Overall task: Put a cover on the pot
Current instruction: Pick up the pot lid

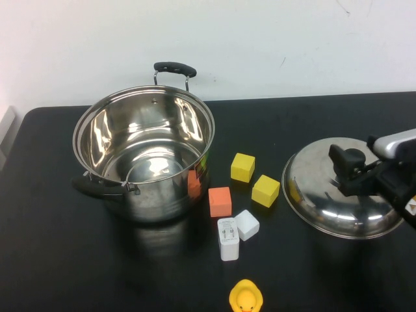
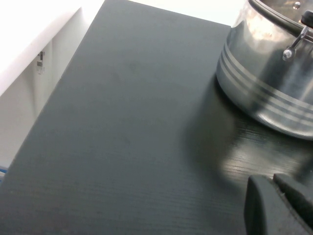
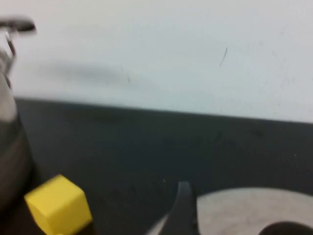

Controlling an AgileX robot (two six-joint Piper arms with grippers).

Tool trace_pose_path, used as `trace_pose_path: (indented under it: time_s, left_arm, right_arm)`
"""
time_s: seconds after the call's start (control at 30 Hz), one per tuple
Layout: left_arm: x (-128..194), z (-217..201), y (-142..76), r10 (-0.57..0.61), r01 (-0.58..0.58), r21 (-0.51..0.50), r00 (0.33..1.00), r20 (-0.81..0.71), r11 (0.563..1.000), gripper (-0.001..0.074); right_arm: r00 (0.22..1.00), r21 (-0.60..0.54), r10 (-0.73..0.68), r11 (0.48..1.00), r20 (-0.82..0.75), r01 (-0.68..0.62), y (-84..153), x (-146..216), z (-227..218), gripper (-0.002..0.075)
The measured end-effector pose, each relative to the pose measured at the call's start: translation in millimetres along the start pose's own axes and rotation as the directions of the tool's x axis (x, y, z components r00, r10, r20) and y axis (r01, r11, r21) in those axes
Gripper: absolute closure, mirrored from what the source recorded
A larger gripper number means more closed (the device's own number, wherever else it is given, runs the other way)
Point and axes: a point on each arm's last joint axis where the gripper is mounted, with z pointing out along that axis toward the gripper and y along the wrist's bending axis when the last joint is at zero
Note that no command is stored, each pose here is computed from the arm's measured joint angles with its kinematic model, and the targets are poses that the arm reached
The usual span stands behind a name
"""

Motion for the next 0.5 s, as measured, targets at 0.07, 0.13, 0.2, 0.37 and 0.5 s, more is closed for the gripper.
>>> trace_pose_path:
  time_s: [0.07, 0.13, 0.2, 0.37, 0.5]
  left_arm:
    - [0, 0, 0, 0.000, 0.000, 0.000, 1.000, 0.000, 1.000, 0.0737]
    - [0, 0, 0, 0.000, 0.000, 0.000, 1.000, 0.000, 1.000, 0.0737]
    - [0, 0, 0, 0.000, 0.000, 0.000, 1.000, 0.000, 1.000, 0.0736]
    - [0, 0, 0, 0.000, 0.000, 0.000, 1.000, 0.000, 1.000, 0.0736]
    - [0, 0, 0, 0.000, 0.000, 0.000, 1.000, 0.000, 1.000, 0.0736]
  right_arm:
    - [1.000, 0.000, -0.021, 1.000, -0.017, 0.021, -2, 8, 8, 0.0127]
    - [0.999, 0.000, -0.039, 0.999, -0.026, 0.039, -3, 14, 15, 0.0127]
    - [0.999, 0.000, -0.043, 0.999, -0.029, 0.043, -5, 18, 21, 0.0127]
    - [0.998, 0.023, -0.033, 0.999, -0.046, 0.034, -9, 29, 30, 0.0127]
    - [0.999, 0.059, -0.013, 0.998, -0.049, 0.016, -12, 31, 32, 0.0128]
